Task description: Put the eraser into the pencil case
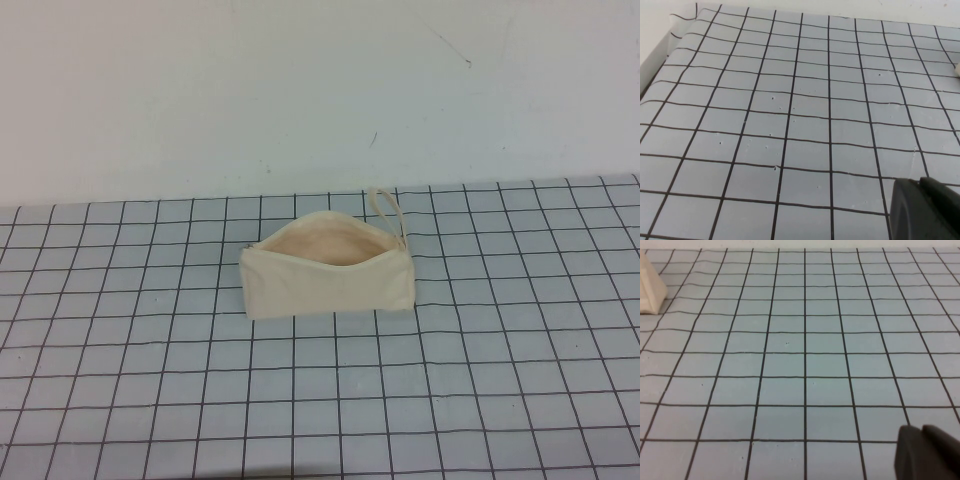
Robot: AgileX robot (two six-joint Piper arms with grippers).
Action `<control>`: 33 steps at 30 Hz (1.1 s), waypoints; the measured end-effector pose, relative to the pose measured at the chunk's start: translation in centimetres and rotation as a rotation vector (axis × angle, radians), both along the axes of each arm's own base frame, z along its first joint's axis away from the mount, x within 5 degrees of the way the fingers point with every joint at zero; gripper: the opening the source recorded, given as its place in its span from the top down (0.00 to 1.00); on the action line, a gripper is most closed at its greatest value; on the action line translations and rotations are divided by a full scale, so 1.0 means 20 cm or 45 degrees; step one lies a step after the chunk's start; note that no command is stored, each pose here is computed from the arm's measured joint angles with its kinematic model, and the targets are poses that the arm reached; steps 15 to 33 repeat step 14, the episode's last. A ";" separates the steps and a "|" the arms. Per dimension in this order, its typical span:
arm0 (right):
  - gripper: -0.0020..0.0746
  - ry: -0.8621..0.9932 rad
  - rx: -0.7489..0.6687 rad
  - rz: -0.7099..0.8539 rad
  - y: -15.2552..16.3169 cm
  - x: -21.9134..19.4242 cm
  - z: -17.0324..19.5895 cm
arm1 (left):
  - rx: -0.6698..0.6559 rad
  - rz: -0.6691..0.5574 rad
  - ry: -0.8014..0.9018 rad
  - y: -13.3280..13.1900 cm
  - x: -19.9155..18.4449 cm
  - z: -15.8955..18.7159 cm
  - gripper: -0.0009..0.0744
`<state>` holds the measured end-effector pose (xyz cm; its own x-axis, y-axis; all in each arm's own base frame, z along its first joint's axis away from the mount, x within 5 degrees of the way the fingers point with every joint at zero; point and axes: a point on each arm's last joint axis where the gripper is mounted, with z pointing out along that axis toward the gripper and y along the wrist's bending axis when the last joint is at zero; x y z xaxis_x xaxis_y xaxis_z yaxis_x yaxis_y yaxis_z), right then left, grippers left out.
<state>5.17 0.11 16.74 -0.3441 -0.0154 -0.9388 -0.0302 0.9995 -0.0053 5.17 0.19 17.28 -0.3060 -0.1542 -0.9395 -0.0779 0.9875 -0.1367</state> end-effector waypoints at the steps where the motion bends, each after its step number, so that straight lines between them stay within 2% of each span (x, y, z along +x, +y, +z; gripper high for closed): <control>1: 0.97 0.000 0.003 -0.001 0.00 0.00 0.00 | 0.000 0.000 0.000 0.00 0.00 0.00 0.99; 33: 0.97 0.000 0.005 -0.002 0.00 0.00 0.00 | 0.000 0.000 0.000 0.00 0.00 0.00 0.99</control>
